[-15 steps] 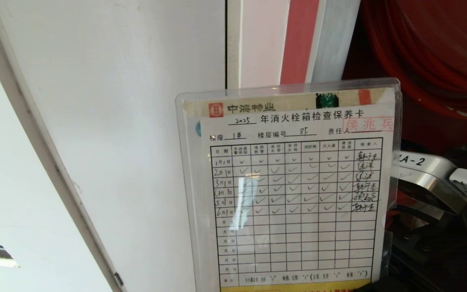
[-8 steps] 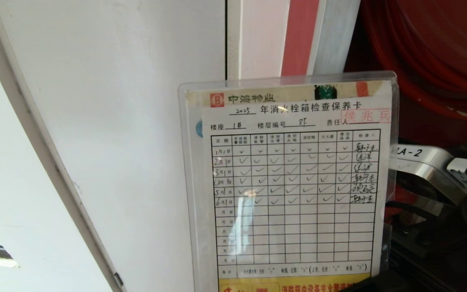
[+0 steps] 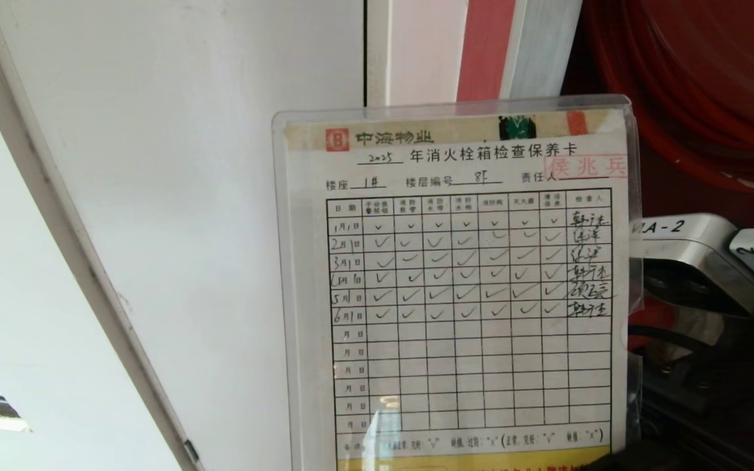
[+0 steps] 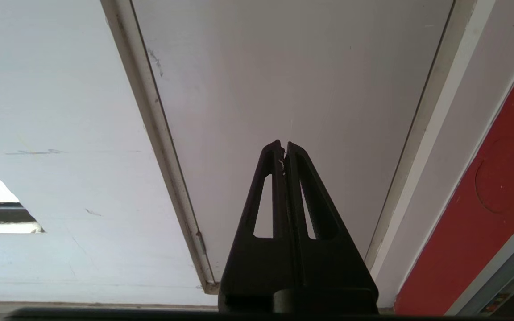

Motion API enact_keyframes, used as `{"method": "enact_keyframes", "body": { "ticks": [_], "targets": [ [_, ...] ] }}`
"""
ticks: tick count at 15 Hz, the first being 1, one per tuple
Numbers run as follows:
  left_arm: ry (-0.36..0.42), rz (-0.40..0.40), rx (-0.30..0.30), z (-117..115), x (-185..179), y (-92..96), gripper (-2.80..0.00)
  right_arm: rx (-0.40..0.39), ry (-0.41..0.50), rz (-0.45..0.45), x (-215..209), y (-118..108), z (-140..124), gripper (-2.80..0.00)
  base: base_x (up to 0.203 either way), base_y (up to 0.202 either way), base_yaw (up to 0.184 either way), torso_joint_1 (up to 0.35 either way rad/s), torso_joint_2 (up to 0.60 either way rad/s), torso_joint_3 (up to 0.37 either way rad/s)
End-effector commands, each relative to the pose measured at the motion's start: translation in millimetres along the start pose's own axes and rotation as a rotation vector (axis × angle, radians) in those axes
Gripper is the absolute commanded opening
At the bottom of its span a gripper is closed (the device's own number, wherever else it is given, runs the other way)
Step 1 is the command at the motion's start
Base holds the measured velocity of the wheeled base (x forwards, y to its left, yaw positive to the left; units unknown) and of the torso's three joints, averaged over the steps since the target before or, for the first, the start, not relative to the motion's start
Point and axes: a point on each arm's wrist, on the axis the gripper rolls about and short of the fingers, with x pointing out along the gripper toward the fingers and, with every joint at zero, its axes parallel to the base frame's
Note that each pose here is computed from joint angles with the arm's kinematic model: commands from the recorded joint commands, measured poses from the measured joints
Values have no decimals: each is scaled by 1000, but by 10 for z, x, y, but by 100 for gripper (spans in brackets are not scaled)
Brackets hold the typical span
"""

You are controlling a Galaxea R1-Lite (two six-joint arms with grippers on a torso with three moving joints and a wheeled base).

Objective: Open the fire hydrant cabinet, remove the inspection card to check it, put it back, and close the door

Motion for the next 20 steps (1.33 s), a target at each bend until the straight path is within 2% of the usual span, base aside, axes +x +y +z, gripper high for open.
{"method": "enact_keyframes", "body": {
  "ticks": [1, 7, 16, 20],
  "targets": [
    [12, -1, 0, -33, 9, -1, -280, -10, -1, 10, -9, 30, -7, -280, 0, 0, 0, 0, 0, 0],
    [12, -1, 0, -33, 9, -1, -280, -178, 14, -6, -49, 49, -159, -280, 0, 0, 0, 0, 0, 0],
    [12, -1, 0, -33, 9, -1, -280, -226, -15, -43, -133, 162, -166, -280, 0, 0, 0, 0, 0, 0],
    [12, -1, 0, -33, 9, -1, -280, -248, 6, -30, -116, 174, -255, -280, 0, 0, 0, 0, 0, 0]
  ]
}}
